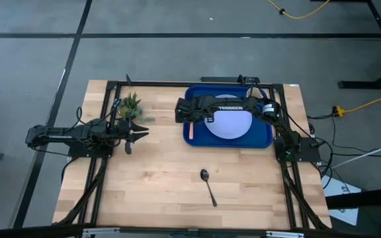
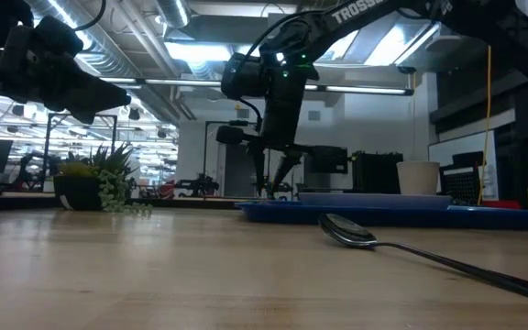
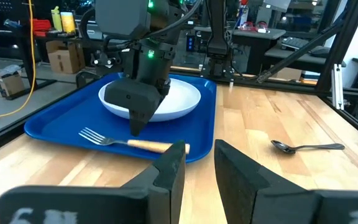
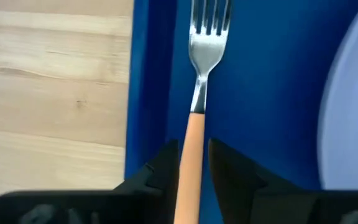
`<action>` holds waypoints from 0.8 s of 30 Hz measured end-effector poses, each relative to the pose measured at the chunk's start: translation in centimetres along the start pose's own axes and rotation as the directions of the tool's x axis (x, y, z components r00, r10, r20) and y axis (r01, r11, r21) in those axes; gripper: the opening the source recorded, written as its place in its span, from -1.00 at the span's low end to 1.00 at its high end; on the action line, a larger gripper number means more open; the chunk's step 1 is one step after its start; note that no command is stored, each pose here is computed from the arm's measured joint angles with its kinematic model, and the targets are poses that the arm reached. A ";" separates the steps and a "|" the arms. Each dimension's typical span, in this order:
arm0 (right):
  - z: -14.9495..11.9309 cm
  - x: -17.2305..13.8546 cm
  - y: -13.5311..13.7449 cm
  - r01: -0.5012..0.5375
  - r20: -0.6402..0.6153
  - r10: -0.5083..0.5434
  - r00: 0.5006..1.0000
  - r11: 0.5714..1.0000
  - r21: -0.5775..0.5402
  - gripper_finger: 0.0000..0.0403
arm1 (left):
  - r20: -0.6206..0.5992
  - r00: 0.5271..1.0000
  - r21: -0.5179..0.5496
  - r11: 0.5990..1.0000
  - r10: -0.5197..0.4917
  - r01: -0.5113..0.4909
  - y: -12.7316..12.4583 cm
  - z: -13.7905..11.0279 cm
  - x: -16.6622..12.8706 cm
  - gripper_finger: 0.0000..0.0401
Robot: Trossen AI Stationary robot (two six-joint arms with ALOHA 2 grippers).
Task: Pick and place plate/cup/fork/spoon on tray
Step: Put the yellow fork to the left of the purple plate on the blue serving tray, then put the black spoon in between the yellow fork and purple plate on the blue serving tray
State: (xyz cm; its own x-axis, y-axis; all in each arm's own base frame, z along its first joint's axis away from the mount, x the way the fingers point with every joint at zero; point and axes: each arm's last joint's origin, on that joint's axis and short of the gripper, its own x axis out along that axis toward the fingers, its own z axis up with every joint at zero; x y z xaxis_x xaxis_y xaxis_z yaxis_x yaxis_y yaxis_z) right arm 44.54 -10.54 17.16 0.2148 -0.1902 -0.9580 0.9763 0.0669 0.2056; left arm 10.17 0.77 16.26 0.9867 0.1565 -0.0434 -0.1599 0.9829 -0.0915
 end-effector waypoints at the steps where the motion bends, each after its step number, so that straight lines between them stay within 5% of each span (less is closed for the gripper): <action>1: 0.0 0.0 0.0 0.002 -0.001 -0.002 1.000 1.000 -0.003 -0.53 | 0.000 1.000 0.000 1.000 0.000 0.000 0.0 0.0 0.0 -0.60; 11: -0.1 -0.4 0.2 -0.016 0.004 0.016 1.000 0.998 -0.059 -0.47 | 0.000 1.000 0.000 1.000 0.000 0.000 0.0 0.0 0.0 -0.60; 16: -0.5 -4.1 1.2 -0.068 0.106 0.088 0.991 0.983 -0.173 -0.48 | 0.000 1.000 0.000 1.000 0.000 0.000 0.0 0.0 0.0 -0.60; 20: -2.9 -8.2 1.4 -0.035 0.213 0.128 0.969 0.919 -0.392 -0.48 | 0.001 1.000 0.000 1.000 0.000 0.000 0.0 0.0 0.0 -0.60; 24: -7.5 -11.3 0.9 -0.037 0.171 0.132 0.976 0.881 -0.472 -0.48 | 0.001 1.000 0.000 1.000 0.000 0.000 0.0 0.0 0.0 -0.60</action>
State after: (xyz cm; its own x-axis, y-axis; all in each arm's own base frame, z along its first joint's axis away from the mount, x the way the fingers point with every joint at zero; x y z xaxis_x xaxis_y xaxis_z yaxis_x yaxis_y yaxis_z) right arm 42.82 -1.02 26.66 0.3433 -0.3441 -0.8739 0.8401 0.5285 0.1219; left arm 10.17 0.77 16.26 0.9867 0.1569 -0.0426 -0.1602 0.9828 -0.0916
